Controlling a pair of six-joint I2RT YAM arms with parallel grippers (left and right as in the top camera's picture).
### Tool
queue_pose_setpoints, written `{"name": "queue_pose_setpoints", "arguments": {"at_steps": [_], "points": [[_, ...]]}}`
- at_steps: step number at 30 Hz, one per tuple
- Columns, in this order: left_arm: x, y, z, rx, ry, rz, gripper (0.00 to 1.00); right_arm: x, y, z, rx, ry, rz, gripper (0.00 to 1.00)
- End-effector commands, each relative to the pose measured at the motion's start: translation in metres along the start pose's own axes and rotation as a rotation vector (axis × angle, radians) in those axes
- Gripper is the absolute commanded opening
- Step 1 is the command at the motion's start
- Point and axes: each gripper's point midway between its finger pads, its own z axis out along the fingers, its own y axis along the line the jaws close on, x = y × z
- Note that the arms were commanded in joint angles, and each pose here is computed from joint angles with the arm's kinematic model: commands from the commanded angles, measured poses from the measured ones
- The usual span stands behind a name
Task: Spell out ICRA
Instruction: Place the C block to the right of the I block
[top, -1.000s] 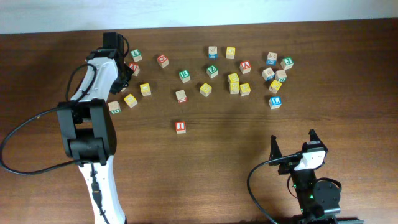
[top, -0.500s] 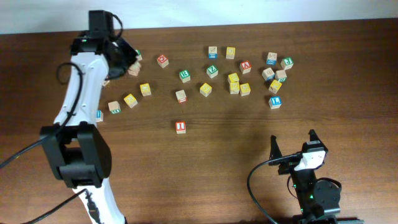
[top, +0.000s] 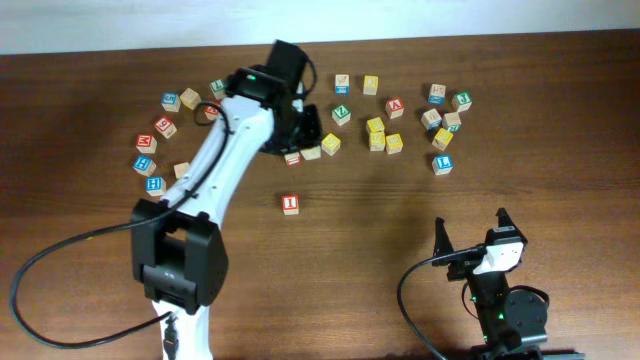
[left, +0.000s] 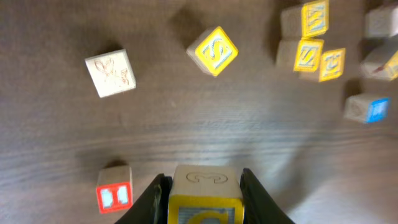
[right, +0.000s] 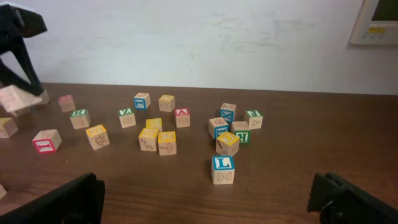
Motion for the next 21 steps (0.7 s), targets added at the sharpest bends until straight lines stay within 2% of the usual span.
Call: {"name": "queue_pose_setpoints", "arguments": {"at_steps": [1,4,7,9,14,18,21], "points": [[0.010,0.008,-0.005,-0.140,-0.025,0.058,0.25,0.003,0.000,0.000,0.003,0.005,-0.004,0.98],[0.023,0.009,0.001,-0.166,0.009,0.073,0.27,0.003,0.000,0.000,0.003,0.005,-0.004,0.98],[0.043,0.017,0.017,-0.195,0.071,0.078,0.23,0.003,0.000,0.000,0.003,0.005,-0.004,0.98],[0.057,0.021,0.027,-0.214,0.107,0.089,0.28,0.003,0.000,0.000,0.003,0.005,-0.004,0.98],[0.070,0.007,0.046,-0.188,0.110,0.133,0.24,0.003,0.000,0.000,0.003,0.005,-0.004,0.98],[0.081,0.002,0.069,-0.176,0.088,0.065,0.24,0.003,0.000,0.000,0.003,0.005,-0.004,0.98],[0.090,0.016,0.093,-0.191,0.073,-0.014,0.24,0.003,0.000,0.000,0.003,0.005,-0.004,0.98]]}}
